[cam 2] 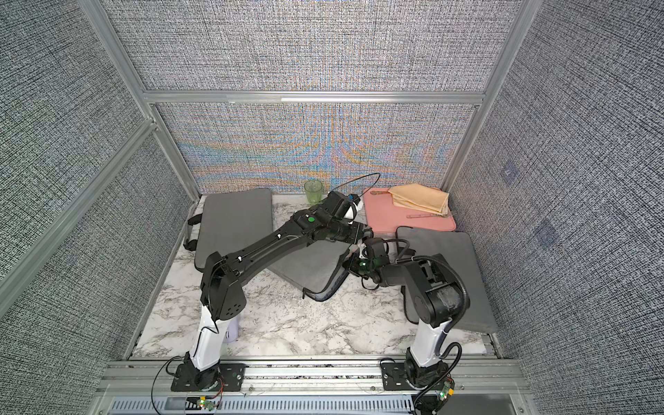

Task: Put the mouse into the laptop bag
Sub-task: Place the mouse in the zippered laptop bag.

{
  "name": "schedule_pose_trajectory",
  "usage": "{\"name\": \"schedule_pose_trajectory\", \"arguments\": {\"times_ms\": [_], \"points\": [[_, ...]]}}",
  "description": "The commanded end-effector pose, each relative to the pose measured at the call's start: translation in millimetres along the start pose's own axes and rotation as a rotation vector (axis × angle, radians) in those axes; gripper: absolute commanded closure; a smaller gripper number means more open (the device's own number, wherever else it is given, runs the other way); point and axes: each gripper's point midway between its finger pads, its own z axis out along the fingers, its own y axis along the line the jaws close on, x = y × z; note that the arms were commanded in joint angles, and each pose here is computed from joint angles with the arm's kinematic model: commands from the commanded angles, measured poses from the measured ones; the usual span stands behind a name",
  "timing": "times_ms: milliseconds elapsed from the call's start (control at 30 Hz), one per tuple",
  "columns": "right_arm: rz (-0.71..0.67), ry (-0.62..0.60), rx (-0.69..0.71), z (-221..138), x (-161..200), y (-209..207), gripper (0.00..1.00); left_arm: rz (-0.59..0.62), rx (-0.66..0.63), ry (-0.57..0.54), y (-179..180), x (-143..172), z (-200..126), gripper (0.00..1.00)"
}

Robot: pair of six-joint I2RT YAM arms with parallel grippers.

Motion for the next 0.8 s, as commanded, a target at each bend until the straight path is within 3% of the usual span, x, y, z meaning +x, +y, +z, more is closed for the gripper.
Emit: {"name": "schedule_pose_trajectory", "arguments": {"times_ms": [0, 233, 400, 433, 467, 533, 600, 700, 767], "points": [[0.015, -0.01, -0.098, 13.4, -12.5, 16.4, 0.94, 0.005, 0.038, -0.031, -8.8, -7.8, -6.3, 1.0], [0.036, -0.076, 0.049, 13.6, -38.3, -15.2, 0.96, -0.004, 0.049, -0.032, -7.3, -1.9, -8.7, 1.0], [0.041, -0.069, 0.031, 12.0, -42.6, -18.1, 0.96, -0.004, 0.065, -0.03, -8.6, 2.2, -8.1, 1.0], [0.032, -0.065, 0.022, 11.2, -42.3, -15.3, 0.95, -0.005, 0.066, -0.029, -8.4, 2.3, -9.2, 0.96], [0.022, -0.057, 0.005, 9.6, -41.0, -10.8, 0.94, -0.01, 0.064, -0.029, -8.4, 2.5, -10.9, 0.83], [0.003, -0.053, -0.032, 1.3, -37.1, -1.5, 0.88, -0.016, 0.059, -0.037, -8.0, 3.3, -15.4, 0.45], [-0.02, -0.045, -0.04, -13.2, -26.7, 4.2, 0.81, -0.023, 0.047, -0.054, -5.4, 5.1, -24.1, 0.24], [-0.028, -0.064, -0.008, -43.3, -7.9, 1.9, 0.76, -0.018, 0.038, -0.133, -5.5, 4.0, -56.5, 0.12], [-0.035, -0.088, 0.037, -67.2, 3.9, -1.5, 0.76, -0.026, 0.008, -0.19, 3.2, 10.2, -78.9, 0.1]]}}
